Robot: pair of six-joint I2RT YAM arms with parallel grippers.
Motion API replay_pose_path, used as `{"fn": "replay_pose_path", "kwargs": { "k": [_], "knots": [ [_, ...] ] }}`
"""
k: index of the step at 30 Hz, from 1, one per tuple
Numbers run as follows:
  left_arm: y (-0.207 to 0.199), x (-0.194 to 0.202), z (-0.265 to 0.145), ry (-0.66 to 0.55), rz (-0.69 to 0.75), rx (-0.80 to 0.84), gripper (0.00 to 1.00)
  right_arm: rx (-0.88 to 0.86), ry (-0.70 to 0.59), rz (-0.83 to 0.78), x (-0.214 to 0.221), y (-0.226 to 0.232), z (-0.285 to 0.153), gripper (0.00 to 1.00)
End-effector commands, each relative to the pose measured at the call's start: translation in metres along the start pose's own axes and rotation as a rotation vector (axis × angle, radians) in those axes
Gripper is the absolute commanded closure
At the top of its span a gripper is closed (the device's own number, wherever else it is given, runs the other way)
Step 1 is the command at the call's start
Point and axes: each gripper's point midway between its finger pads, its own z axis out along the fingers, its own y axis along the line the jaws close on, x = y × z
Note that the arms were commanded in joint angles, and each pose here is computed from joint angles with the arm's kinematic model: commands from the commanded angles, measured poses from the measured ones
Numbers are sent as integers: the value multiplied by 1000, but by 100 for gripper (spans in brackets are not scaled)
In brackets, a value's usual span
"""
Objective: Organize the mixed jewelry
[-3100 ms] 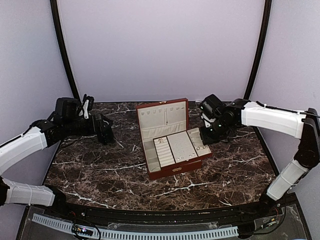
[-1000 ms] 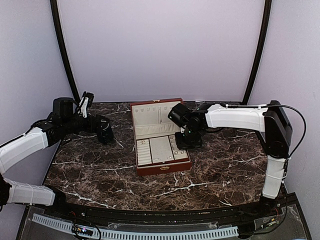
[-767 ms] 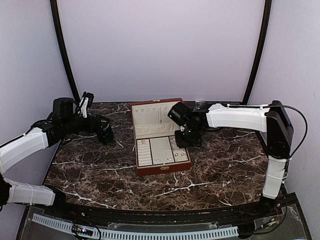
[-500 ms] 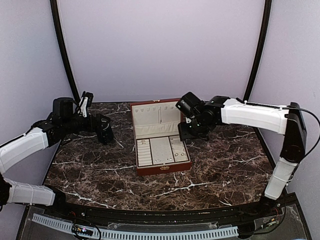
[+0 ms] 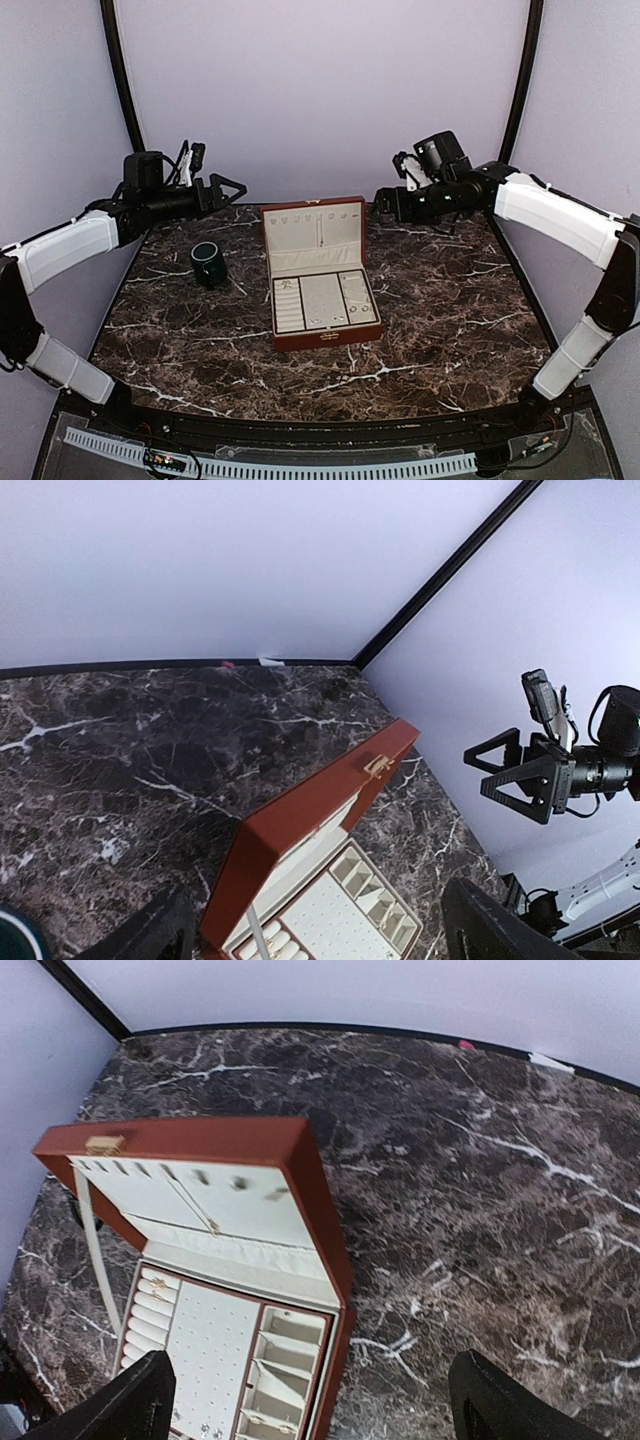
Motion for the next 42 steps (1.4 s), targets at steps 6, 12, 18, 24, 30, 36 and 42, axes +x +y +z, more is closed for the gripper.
{"fn": "replay_pose_path", "kwargs": {
  "k": [6, 12, 18, 24, 30, 36, 42],
  "knots": [
    [-17, -5, 48, 87, -52, 144, 12, -292, -130, -45, -76, 26, 8, 2],
    [-12, -3, 77, 117, -36, 143, 12, -354, -92, -74, -91, 33, 43, 2],
    [-6, 7, 97, 160, -46, 158, 13, -447, -57, -99, -92, 46, 65, 4],
    [-19, 21, 96, 201, -18, 205, 13, -593, -24, -124, -83, 67, 57, 8],
    [-39, 50, 79, 251, -23, 259, 12, -695, 20, -129, -59, 78, 36, 11],
    [-62, 87, 57, 331, -27, 313, 12, -746, 72, -103, -23, 84, 7, 15],
    [-83, 118, 21, 388, -32, 362, 12, -700, 93, -67, 13, 78, -20, 15]
  ]
}}
